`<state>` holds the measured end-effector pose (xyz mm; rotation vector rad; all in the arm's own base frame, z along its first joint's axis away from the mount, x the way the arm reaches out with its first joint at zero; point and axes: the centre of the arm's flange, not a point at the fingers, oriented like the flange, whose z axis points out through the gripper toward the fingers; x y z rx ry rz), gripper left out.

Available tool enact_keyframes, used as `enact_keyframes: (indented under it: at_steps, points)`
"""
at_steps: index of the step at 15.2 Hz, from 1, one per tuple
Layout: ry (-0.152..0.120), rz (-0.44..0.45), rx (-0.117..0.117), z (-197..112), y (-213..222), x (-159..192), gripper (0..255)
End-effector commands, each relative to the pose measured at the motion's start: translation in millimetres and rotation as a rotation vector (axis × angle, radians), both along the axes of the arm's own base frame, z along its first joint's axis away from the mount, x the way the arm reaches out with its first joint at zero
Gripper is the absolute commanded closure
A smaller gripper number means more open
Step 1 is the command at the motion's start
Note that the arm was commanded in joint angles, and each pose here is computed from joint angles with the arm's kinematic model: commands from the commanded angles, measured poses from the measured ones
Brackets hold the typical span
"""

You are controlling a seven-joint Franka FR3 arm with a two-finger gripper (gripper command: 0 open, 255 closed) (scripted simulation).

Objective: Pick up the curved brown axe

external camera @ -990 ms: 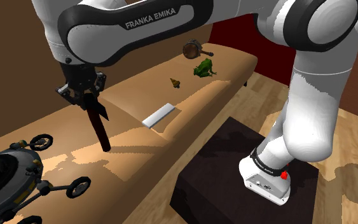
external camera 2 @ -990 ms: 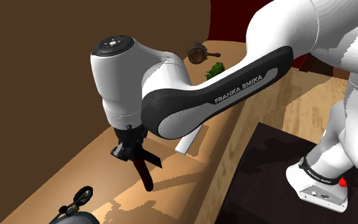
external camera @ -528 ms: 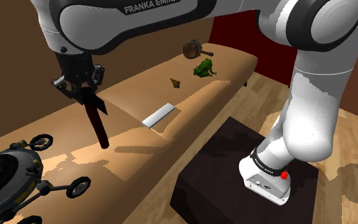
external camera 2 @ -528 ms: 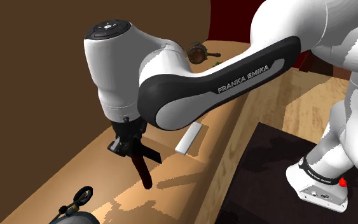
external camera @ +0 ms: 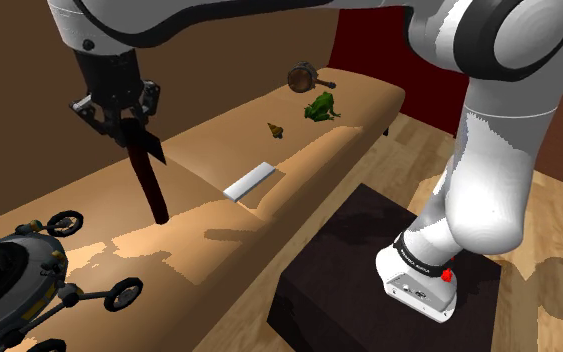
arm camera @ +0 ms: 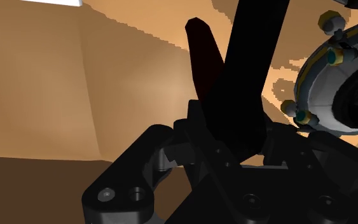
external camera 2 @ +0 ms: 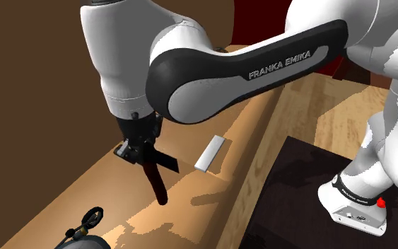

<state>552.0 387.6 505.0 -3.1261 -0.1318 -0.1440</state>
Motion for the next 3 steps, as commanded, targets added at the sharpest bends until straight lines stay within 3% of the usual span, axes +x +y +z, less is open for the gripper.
enact_keyframes:
  at_steps: [1,3]
  points:
    - [0.0,0.0,0.0,11.7,0.2,-1.3,255]
    - [0.0,0.0,0.0,12.5,0.2,-1.3,255]
